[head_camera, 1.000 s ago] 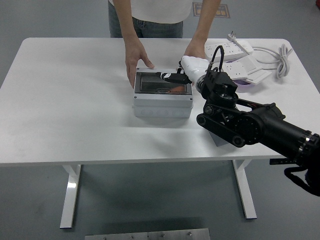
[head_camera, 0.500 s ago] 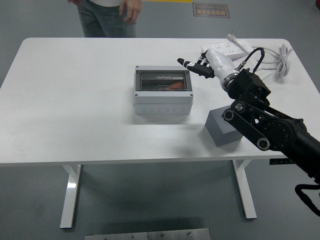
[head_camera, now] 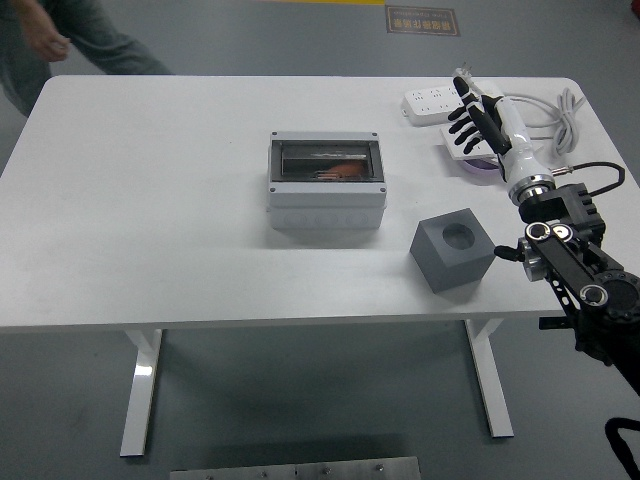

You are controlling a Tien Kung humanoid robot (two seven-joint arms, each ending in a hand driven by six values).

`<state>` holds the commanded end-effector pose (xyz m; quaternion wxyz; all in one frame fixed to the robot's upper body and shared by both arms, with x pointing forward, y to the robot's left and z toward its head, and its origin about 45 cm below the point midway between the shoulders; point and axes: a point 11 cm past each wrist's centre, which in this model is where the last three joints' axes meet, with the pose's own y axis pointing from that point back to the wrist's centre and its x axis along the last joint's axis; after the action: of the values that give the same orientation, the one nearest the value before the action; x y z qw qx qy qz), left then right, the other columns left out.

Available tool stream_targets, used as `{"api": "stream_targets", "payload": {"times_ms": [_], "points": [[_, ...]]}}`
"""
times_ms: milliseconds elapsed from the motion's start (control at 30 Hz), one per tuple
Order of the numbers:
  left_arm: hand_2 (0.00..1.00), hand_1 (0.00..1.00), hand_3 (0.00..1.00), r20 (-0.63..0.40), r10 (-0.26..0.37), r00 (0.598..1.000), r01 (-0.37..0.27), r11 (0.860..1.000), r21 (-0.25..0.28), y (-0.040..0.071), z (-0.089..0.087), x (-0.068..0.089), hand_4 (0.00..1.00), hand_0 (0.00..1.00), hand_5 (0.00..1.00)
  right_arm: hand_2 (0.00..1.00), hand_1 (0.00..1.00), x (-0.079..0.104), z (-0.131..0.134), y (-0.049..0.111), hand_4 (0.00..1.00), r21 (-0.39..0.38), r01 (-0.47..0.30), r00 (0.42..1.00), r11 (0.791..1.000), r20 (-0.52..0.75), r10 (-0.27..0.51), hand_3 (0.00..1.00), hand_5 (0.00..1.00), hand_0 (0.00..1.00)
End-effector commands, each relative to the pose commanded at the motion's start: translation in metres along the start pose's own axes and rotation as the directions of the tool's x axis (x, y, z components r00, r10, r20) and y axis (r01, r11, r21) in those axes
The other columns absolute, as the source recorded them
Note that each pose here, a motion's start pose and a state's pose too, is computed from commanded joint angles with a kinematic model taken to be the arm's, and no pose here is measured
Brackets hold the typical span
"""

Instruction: Fetch the battery,place it into the box,close the lid of the box

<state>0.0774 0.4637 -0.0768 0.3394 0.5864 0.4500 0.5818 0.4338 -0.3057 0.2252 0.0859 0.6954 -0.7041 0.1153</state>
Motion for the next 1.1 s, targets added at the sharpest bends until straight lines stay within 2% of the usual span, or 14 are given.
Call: {"api": "stream_targets", "payload": {"times_ms": [167,200,333,367,400,567,600,767,800,967,1000,1100], "points": [[0.577,0.717,0.531,0.002,-0.001,1.0,0.001,1.0,0.007,-0.001,-0.003,0.0,0.116,0.501,0.002,0.34,0.28,0.002,0.002,0.011,0.904,0.071,-0.018,0.982,0.997,0.188,0.005,0.37,0.808,0.236],[0.577,0.716,0.53,0.002,-0.001,1.0,0.001,1.0,0.007,-0.001,-0.004,0.0,0.117,0.503,0.002,0.383,0.319,0.002,0.002,0.012,0.92,0.084,-0.027,0.975,0.996,0.223,0.008,0.393,0.823,0.332],[0.577,0.716,0.53,0.001,-0.004,1.0,0.004,1.0,0.006,-0.001,-0.004,-0.001,0.117,0.503,0.002,0.383,0.319,0.004,-0.002,0.016,0.92,0.124,-0.073,0.936,0.99,0.351,0.025,0.393,0.823,0.332],[0.577,0.716,0.53,0.001,-0.004,1.0,0.004,1.0,0.006,-0.001,-0.004,-0.001,0.117,0.503,0.002,0.383,0.319,0.004,-0.003,0.016,0.92,0.126,-0.081,0.928,0.989,0.37,0.029,0.393,0.823,0.332],[0.577,0.716,0.529,0.0,-0.005,1.0,0.005,1.0,0.005,-0.001,-0.004,-0.002,0.12,0.503,0.002,0.416,0.355,0.004,-0.003,0.017,0.929,0.126,-0.091,0.916,0.988,0.4,0.034,0.399,0.838,0.457],[0.577,0.716,0.529,-0.002,-0.008,1.0,0.008,1.0,0.007,-0.001,-0.004,-0.002,0.12,0.503,0.002,0.416,0.355,0.002,0.001,0.017,0.929,0.097,-0.109,0.872,0.989,0.488,0.048,0.399,0.838,0.457],[0.576,0.714,0.53,-0.002,-0.008,1.0,0.008,1.0,0.006,-0.001,-0.004,-0.001,0.121,0.505,0.002,0.453,0.391,0.001,0.002,0.017,0.794,0.091,-0.111,0.862,0.99,0.504,0.051,0.49,0.58,0.513],[0.576,0.714,0.53,-0.006,-0.007,1.0,0.007,1.0,0.006,-0.002,-0.004,-0.001,0.121,0.505,0.002,0.453,0.391,-0.002,0.003,0.017,0.794,0.08,-0.112,0.836,0.99,0.547,0.05,0.49,0.58,0.513],[0.574,0.711,0.533,-0.006,-0.007,1.0,0.007,1.0,0.006,-0.002,-0.004,-0.001,0.122,0.506,0.002,0.476,0.412,-0.002,0.003,0.017,0.745,0.08,-0.111,0.832,0.991,0.552,0.048,0.54,0.505,0.506],[0.574,0.711,0.533,-0.008,-0.007,1.0,0.007,1.0,0.009,-0.002,-0.005,0.0,0.122,0.506,0.002,0.476,0.412,-0.005,0.003,0.018,0.745,0.076,-0.093,0.817,0.993,0.575,0.032,0.54,0.505,0.506],[0.572,0.699,0.538,-0.008,-0.007,1.0,0.007,1.0,0.009,-0.002,-0.005,0.0,0.117,0.509,0.002,0.483,0.422,-0.006,0.003,0.018,0.716,0.076,-0.089,0.816,0.993,0.578,0.029,0.557,0.46,0.517],[0.572,0.699,0.538,-0.01,-0.009,1.0,0.009,1.0,0.01,-0.002,-0.005,0.0,0.117,0.509,0.002,0.483,0.422,-0.008,0.004,0.018,0.716,0.072,-0.078,0.812,0.994,0.583,0.021,0.557,0.46,0.517]]}}
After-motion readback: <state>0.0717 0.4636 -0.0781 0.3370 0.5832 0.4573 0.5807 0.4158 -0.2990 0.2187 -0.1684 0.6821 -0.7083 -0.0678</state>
